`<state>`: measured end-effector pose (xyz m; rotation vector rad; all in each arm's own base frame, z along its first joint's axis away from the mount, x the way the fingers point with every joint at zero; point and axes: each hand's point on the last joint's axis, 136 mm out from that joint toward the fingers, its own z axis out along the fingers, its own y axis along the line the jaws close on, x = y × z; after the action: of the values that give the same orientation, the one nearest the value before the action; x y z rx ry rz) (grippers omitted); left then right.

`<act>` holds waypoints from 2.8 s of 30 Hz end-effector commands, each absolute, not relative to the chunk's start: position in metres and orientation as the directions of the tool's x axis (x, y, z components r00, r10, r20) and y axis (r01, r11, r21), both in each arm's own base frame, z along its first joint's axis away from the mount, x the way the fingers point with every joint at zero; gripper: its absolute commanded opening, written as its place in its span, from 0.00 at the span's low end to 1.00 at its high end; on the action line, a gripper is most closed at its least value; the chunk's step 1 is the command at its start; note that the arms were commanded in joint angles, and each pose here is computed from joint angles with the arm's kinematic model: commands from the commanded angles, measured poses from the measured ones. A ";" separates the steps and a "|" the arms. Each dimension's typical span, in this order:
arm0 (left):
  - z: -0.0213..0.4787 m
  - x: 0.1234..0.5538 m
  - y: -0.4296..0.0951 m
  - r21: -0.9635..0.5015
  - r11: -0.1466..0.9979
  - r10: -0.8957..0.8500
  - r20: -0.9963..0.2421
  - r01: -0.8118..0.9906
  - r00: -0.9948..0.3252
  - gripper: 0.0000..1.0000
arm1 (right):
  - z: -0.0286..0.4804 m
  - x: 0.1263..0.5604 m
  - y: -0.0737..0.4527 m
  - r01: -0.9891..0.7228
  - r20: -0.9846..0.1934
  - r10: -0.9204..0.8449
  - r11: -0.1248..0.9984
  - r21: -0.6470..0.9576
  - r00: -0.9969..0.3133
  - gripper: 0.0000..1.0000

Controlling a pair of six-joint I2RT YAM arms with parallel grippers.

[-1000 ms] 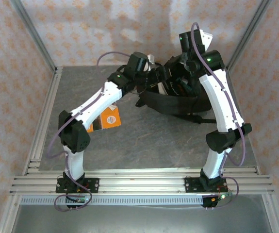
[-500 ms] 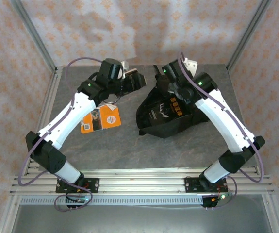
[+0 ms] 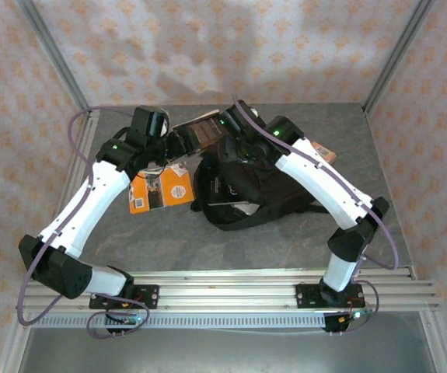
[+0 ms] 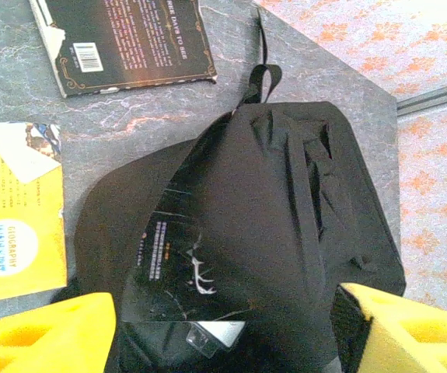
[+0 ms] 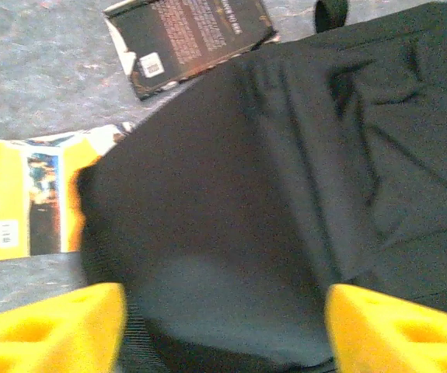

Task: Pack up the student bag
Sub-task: Close the student bag at the center of the table, then pick up the book from the top-right of the table.

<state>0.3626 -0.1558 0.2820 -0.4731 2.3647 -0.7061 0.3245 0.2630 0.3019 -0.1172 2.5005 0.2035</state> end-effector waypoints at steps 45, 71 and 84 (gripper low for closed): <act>0.071 0.378 -0.325 -0.364 0.926 0.069 -0.094 0.099 -0.993 0.48 | 0.044 0.507 -0.045 0.511 -0.139 0.573 0.798 0.320 -0.808 0.63; 0.106 0.390 -0.316 -0.364 0.928 0.025 -0.159 0.082 -0.987 0.53 | 0.139 0.492 -0.095 0.628 -0.436 0.642 0.752 0.200 -0.631 0.00; 0.234 0.417 -0.269 -0.366 0.929 -0.113 -0.437 0.062 -0.893 0.68 | 0.363 0.497 -0.052 0.537 -0.829 0.418 0.825 0.175 -0.371 0.00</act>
<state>0.4127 -0.2924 0.1871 0.0148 2.7261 -0.5685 0.5140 -0.0577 0.3006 0.7293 2.1417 -0.1445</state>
